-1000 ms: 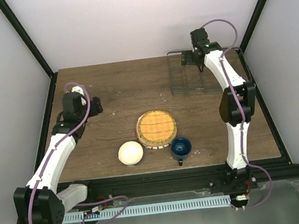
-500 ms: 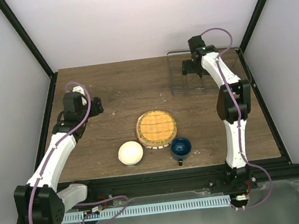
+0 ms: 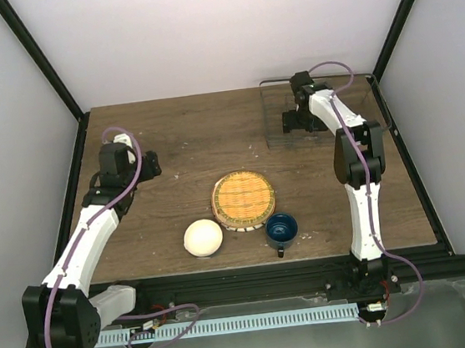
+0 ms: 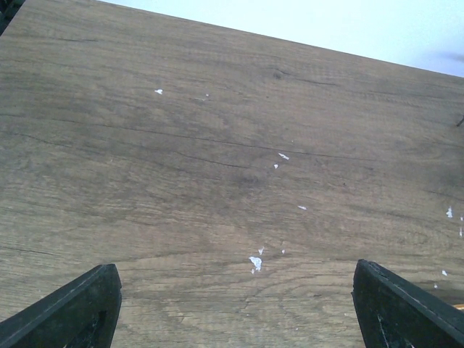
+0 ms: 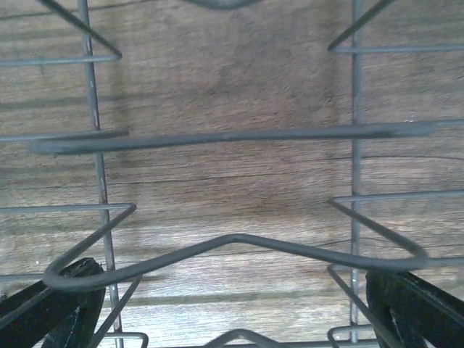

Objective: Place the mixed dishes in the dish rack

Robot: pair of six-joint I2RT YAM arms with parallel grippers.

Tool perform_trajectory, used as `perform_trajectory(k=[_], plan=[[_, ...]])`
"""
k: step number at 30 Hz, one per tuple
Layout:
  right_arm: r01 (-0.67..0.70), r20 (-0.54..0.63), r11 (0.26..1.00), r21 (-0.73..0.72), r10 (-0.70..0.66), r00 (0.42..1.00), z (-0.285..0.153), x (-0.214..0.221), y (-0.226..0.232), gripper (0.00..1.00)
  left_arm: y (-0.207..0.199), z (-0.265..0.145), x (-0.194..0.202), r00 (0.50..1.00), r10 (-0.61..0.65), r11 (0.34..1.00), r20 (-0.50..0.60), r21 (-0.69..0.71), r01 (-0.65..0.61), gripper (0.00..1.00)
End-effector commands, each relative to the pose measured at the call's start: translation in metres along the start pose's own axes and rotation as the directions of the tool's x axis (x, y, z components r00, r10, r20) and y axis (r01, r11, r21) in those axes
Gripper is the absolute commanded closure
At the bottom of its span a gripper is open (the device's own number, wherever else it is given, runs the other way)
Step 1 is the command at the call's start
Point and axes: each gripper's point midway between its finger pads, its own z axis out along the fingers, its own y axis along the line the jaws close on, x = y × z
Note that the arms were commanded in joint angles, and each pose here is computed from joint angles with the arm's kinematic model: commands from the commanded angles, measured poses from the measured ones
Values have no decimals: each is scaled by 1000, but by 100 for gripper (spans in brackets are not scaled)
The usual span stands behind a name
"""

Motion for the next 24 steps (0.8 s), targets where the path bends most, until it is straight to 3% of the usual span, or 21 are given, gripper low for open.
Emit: perform_trajectory(k=[1,11,24], plan=[[-1,-12,999,-38,0,1000,4,4,7,0,-2,4,3,1000,5,1000,-9,8,-5,11],[-32,-40,996,-79,29,999,8,23,28,0,-3,6,5,1000,1,1000,-13,16,-1,11],[-44,-18,995,-93,43,999,-8,44,95,0,-5,2,6,1000,1,1000,-14,25,-1,11]])
